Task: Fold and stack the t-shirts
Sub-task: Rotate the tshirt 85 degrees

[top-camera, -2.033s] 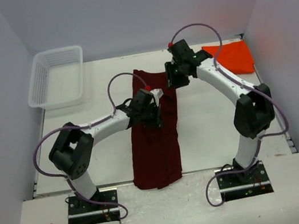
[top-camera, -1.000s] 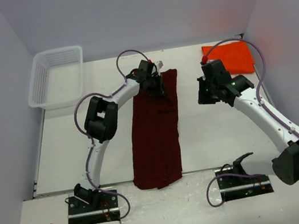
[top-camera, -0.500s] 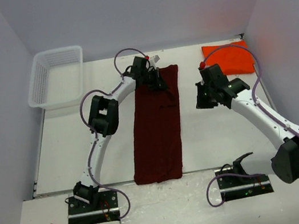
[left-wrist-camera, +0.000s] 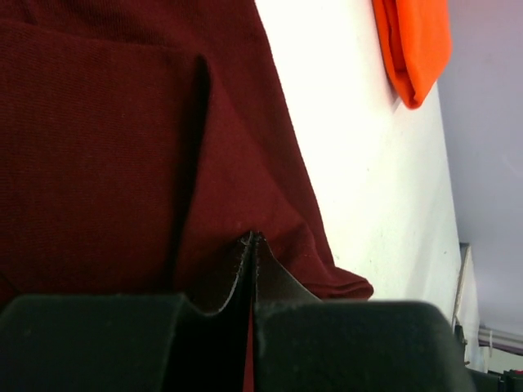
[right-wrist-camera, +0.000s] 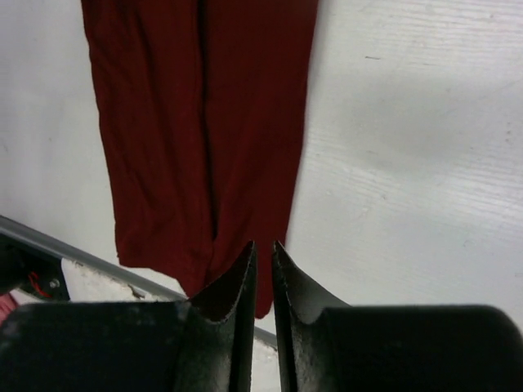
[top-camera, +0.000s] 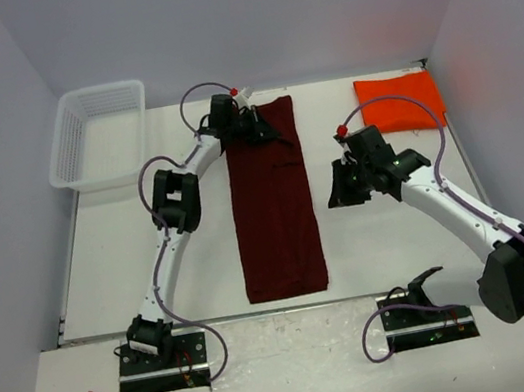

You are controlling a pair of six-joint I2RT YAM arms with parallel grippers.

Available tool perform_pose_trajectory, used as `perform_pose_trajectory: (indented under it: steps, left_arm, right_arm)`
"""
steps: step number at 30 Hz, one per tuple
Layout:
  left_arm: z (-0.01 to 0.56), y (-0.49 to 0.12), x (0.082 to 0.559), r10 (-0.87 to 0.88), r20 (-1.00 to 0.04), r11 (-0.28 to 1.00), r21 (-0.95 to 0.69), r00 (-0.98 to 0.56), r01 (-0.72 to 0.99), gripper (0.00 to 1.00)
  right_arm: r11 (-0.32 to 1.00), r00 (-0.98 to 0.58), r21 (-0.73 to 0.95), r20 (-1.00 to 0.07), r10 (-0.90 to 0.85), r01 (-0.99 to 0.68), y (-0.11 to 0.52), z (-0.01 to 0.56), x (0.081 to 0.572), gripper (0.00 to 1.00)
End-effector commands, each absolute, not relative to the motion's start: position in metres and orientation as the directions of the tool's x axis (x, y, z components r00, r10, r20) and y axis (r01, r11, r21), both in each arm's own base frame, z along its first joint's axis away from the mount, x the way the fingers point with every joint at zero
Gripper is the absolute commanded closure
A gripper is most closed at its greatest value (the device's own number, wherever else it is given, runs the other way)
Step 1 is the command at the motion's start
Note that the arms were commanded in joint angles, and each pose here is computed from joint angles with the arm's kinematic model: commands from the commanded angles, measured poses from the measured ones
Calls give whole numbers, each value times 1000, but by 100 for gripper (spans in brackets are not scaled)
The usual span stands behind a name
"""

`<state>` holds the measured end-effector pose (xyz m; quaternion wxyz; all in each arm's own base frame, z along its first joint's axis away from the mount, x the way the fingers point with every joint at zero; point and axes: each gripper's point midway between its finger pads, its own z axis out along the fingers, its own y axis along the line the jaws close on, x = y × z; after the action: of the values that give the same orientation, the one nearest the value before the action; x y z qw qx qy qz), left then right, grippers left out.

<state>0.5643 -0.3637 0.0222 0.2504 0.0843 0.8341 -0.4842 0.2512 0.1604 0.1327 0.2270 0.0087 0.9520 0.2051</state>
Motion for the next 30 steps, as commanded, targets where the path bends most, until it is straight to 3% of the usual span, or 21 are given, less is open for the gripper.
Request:
perform_pose_trajectory:
  steps: [1,5,8,10,15,21,25,30]
  left_arm:
    - [-21,-332,588,-187,-456,554,-780,-870,291,99]
    - [4,-326,597,-205,-492,494,-798,-846,344,98]
    - [32,-327,601,-192,-556,487,-770,-809,413,92]
    - [49,-324,606,-198,-581,484,-758,-789,437,83]
    - [109,-316,608,-218,-620,446,-750,-754,488,63]
    - [179,-311,589,-207,-672,458,-709,-711,537,50]
    - [208,-302,563,-200,-664,547,-686,-721,480,49]
    - [195,-293,510,-182,-635,739,-592,-751,322,51]
  right_arm:
    - [872,-884,465,-460,89,-154,176,149,245,86]
    - [850,-902,496,-427,62,-176,184,133,235,63]
    - [847,-920,502,-390,42,-174,190,115,229,57]
    - [851,-926,497,-377,35,-170,193,105,230,53]
    - [873,-935,472,-350,58,-122,188,86,227,52]
    - [882,-943,468,-316,106,-58,180,62,214,52]
    - [873,-950,488,-275,148,-5,181,49,207,52]
    - [842,-952,536,-229,202,50,187,40,200,52]
